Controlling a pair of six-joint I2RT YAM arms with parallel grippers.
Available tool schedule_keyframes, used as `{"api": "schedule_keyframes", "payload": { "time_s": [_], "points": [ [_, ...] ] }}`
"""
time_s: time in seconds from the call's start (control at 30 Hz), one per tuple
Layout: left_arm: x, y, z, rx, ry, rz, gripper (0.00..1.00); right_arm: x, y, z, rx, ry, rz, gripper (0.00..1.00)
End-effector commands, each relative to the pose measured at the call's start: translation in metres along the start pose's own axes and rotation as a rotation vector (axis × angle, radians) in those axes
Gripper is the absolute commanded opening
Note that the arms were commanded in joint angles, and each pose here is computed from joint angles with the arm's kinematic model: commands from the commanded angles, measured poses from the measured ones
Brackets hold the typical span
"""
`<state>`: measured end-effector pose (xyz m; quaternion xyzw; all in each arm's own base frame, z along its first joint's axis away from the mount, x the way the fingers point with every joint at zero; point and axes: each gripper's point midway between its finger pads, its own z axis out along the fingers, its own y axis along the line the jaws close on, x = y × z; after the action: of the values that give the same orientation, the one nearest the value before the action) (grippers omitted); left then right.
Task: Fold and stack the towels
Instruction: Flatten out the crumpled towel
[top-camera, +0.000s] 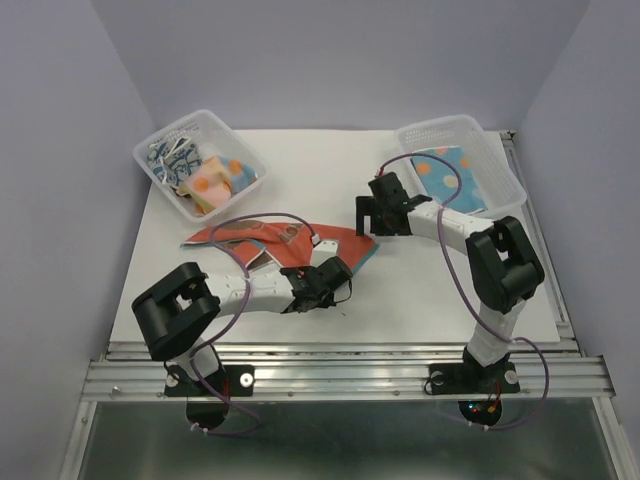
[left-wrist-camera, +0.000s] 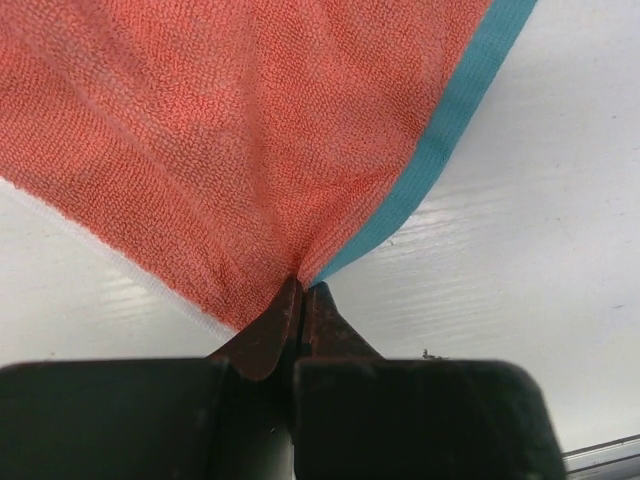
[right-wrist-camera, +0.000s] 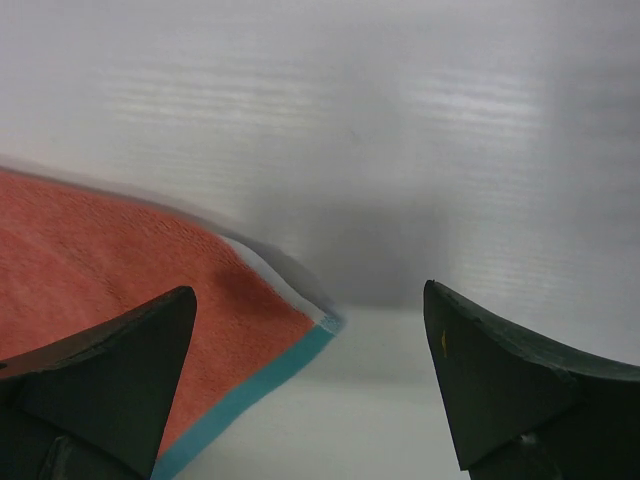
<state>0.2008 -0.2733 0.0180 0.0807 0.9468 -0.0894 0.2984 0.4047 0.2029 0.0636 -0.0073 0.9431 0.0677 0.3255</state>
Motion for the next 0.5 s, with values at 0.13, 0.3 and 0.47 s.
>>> {"api": "schedule_keyframes", "payload": {
  "time_s": [0.13,0.3,0.47],
  "points": [
    [0.036,0.024,-0.006,-0.057,0.064,0.008,0.00,0.050,-0.019,-0.014,0.041,0.026,0.066,1.00],
    [0.038,0.021,-0.004,-0.050,0.060,0.009,0.00,0.061,-0.016,-0.009,0.039,0.050,0.049,0.99],
    [0.039,0.022,-0.005,-0.056,0.055,0.005,0.00,0.068,-0.016,-0.004,0.076,0.063,0.023,0.74]
  ]
}}
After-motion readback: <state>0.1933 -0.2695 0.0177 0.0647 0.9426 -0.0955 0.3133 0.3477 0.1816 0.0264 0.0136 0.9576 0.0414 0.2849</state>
